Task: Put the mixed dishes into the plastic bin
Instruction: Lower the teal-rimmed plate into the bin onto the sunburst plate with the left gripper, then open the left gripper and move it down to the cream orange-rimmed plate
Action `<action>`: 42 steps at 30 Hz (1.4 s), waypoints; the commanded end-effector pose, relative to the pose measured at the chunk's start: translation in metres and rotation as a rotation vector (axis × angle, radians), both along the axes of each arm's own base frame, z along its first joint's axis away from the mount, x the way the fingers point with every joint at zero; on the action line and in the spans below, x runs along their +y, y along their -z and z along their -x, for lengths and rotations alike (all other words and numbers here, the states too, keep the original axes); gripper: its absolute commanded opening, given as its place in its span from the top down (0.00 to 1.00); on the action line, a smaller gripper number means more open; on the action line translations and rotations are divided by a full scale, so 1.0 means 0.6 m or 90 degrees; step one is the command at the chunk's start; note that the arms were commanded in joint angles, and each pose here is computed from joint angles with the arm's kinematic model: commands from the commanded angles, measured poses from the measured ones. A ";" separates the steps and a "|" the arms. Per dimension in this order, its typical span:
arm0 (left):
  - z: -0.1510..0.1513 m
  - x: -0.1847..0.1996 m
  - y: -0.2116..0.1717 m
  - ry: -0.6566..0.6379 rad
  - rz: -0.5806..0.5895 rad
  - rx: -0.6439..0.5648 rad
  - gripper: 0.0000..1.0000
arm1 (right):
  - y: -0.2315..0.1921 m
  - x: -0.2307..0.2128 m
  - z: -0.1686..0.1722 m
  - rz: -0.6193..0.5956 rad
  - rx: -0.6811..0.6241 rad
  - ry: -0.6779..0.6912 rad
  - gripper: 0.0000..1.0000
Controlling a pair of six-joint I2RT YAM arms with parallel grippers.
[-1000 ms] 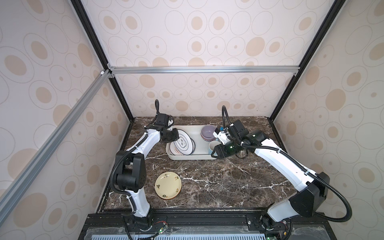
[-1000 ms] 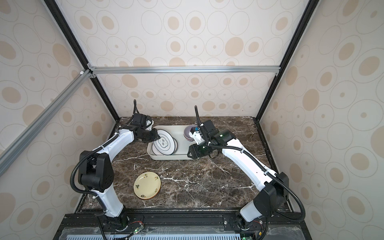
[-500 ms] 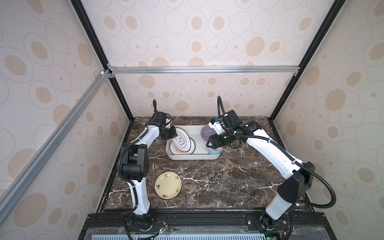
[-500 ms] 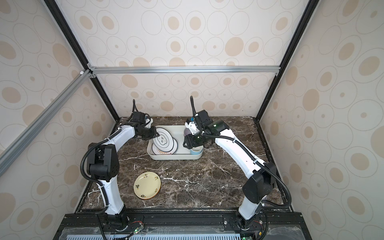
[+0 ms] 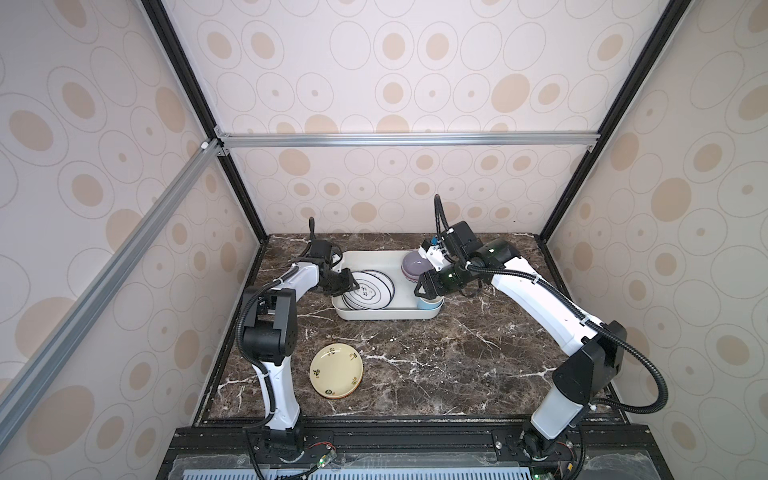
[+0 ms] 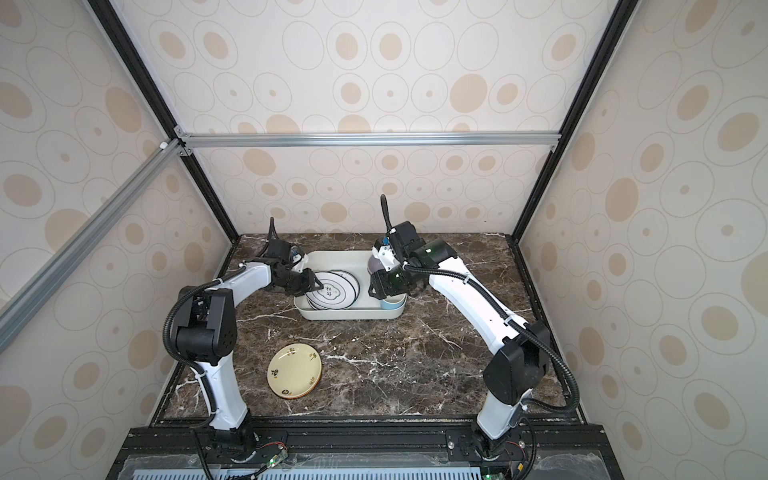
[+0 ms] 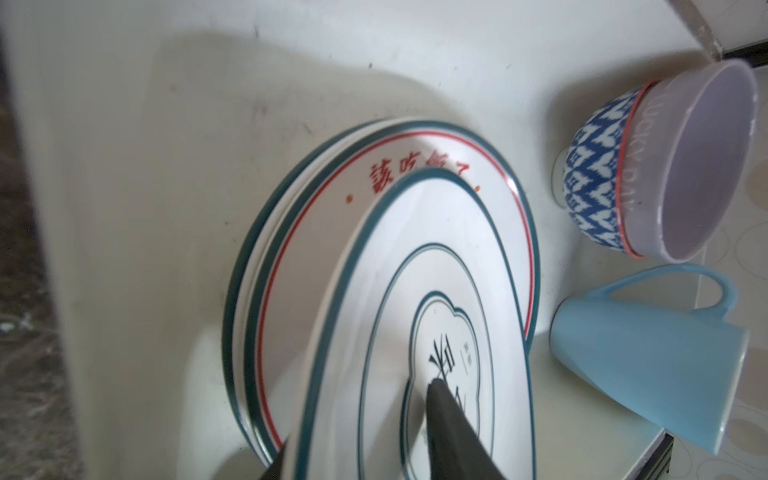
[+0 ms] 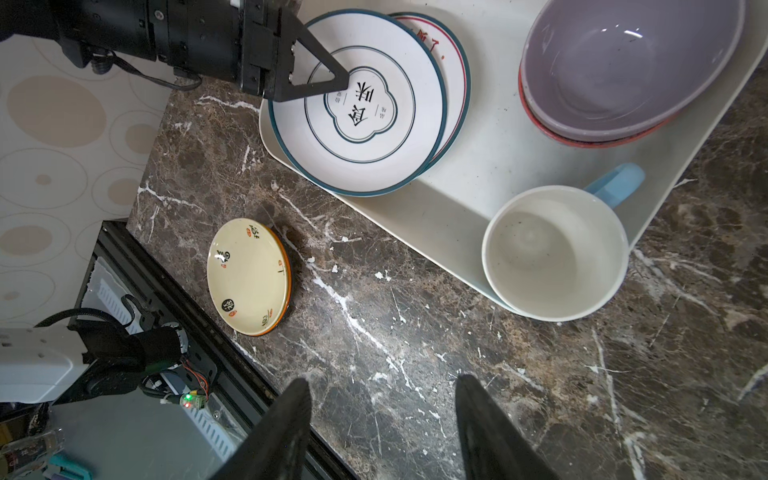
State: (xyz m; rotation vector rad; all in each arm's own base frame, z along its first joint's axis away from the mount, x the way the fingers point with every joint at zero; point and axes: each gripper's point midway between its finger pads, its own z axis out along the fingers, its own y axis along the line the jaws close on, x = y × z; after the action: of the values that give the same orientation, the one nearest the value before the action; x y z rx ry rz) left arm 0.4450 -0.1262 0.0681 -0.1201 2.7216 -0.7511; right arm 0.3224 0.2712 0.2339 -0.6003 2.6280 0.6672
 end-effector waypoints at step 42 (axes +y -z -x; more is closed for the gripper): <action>0.219 0.139 -0.078 -0.157 -0.196 -0.004 0.28 | 0.007 0.032 0.081 -0.031 0.037 -0.063 0.41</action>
State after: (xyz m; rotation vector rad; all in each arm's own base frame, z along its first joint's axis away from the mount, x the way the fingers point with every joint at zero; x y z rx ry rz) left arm 0.3475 -0.0574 0.1311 -0.2556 2.6486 -0.3307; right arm 0.2826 0.2794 0.2355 -0.6532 2.6310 0.7383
